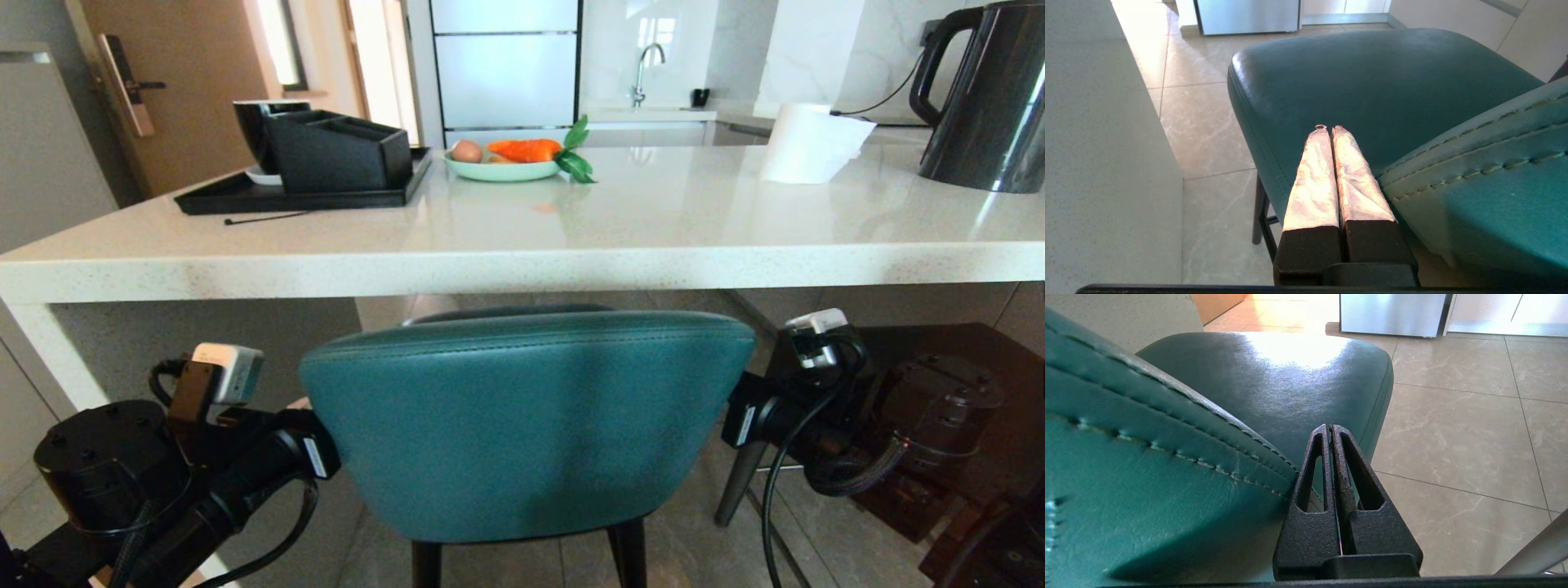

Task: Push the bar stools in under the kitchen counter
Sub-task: Pull the blue chair out from under the dining table

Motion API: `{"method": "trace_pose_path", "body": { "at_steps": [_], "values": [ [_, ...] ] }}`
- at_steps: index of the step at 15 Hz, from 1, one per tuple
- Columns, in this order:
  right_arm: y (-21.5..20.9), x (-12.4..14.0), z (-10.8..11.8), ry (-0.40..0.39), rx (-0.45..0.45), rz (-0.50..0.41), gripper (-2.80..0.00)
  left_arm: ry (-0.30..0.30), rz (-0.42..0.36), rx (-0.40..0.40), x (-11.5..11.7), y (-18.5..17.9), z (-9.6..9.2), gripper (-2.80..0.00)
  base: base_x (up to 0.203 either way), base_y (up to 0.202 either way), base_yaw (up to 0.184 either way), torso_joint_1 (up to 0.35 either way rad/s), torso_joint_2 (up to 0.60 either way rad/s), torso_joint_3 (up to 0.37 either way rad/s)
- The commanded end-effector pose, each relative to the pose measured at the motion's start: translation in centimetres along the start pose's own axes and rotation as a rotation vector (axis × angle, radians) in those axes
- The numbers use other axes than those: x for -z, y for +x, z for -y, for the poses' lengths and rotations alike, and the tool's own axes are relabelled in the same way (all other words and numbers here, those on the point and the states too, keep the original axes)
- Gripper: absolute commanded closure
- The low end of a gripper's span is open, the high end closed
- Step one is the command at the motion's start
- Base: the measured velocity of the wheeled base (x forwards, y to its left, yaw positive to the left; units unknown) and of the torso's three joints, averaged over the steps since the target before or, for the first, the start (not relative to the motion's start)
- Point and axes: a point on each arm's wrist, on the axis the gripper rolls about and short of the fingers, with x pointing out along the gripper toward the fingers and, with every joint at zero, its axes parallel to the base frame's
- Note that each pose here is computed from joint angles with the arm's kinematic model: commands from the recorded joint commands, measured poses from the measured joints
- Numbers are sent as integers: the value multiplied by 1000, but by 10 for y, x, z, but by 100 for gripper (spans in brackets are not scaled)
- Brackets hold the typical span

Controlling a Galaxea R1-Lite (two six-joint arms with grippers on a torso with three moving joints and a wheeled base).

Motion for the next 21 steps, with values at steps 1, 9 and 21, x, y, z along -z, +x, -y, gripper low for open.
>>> {"method": "trace_pose_path", "body": {
  "at_steps": [1, 9, 21],
  "values": [
    [0, -2, 0, -1, -3, 12, 0, -1, 11, 5, -1, 1, 1, 0, 0, 0, 0, 0, 0, 0],
    [0, -2, -1, -1, 8, 13, 0, 36, 16, 11, -3, -3, 2, 0, -112, 0, 0, 0, 3, 1],
    [3, -9, -2, -4, 12, 47, 0, 61, 108, 30, -20, 11, 8, 0, -89, 0, -1, 1, 2, 1]
  ]
}}
